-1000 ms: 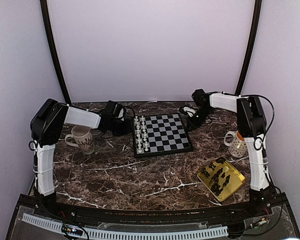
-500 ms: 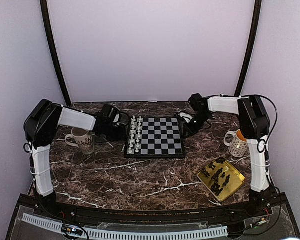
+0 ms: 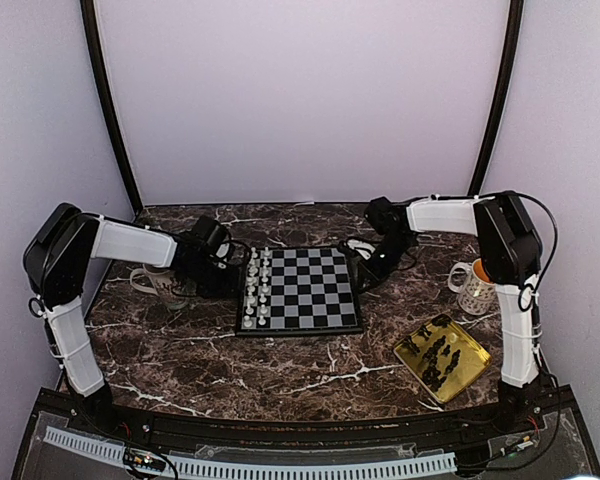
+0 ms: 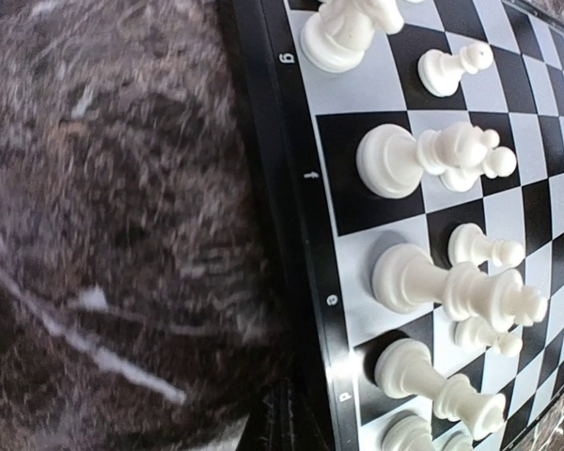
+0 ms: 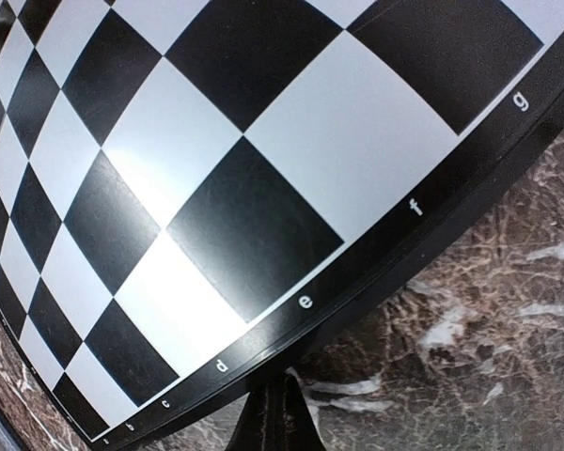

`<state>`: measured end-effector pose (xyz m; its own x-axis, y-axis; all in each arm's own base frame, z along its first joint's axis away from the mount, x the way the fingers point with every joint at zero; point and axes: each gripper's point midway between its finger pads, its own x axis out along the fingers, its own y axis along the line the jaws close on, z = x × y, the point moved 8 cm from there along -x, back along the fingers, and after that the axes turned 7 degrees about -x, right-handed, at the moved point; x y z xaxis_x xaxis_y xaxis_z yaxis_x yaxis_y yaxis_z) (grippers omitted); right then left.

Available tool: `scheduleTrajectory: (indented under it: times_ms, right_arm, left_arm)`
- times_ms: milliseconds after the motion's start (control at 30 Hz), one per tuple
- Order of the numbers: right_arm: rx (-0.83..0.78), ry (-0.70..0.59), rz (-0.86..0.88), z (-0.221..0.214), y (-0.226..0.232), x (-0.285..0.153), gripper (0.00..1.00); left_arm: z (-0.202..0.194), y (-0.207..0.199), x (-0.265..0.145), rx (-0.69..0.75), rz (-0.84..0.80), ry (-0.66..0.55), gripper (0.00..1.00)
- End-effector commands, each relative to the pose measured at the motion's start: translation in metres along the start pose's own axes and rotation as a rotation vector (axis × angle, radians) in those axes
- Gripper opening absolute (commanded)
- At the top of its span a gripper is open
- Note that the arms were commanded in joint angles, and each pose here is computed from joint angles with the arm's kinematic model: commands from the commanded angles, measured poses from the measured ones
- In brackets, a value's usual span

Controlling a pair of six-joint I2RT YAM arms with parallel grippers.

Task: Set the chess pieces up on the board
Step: Move the chessboard to the center of the board, then move the storage box to the center of the board.

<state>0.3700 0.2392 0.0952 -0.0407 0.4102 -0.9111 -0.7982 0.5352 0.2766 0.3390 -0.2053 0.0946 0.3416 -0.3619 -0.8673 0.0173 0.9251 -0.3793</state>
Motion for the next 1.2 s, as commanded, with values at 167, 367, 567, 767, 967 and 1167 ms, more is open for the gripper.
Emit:
scheduleTrajectory:
  times_ms: [167,367,567,767,967,1167]
  right_arm:
    - [-0.054,0.1,0.183,-0.019,0.06,0.035,0.0]
    - [-0.083,0.124,0.196,-0.027,0.076,0.041,0.0]
    - [-0.078,0.126,0.125,-0.026,0.068,0.038,0.0]
    - [-0.066,0.03,-0.002,-0.025,0.046,-0.008,0.03]
    - [-0.12,-0.163,-0.082,-0.023,0.046,-0.093,0.25]
    - [-0.149,-0.357,-0.32,-0.048,0.058,-0.172,1.0]
  left_arm:
    - [-0.028,-0.017,-0.029,0.105,-0.058,0.033,0.0]
    - [-0.037,-0.008,-0.035,0.115,-0.021,0.02,0.0]
    - [-0.034,-0.005,-0.048,0.107,0.012,-0.032,0.0]
    - [-0.021,-0.012,-0.086,0.128,0.027,-0.159,0.0]
    - [-0.005,-0.025,-0.132,0.156,0.01,-0.285,0.0]
    - [0.014,-0.055,-0.198,0.287,-0.15,-0.49,0.43]
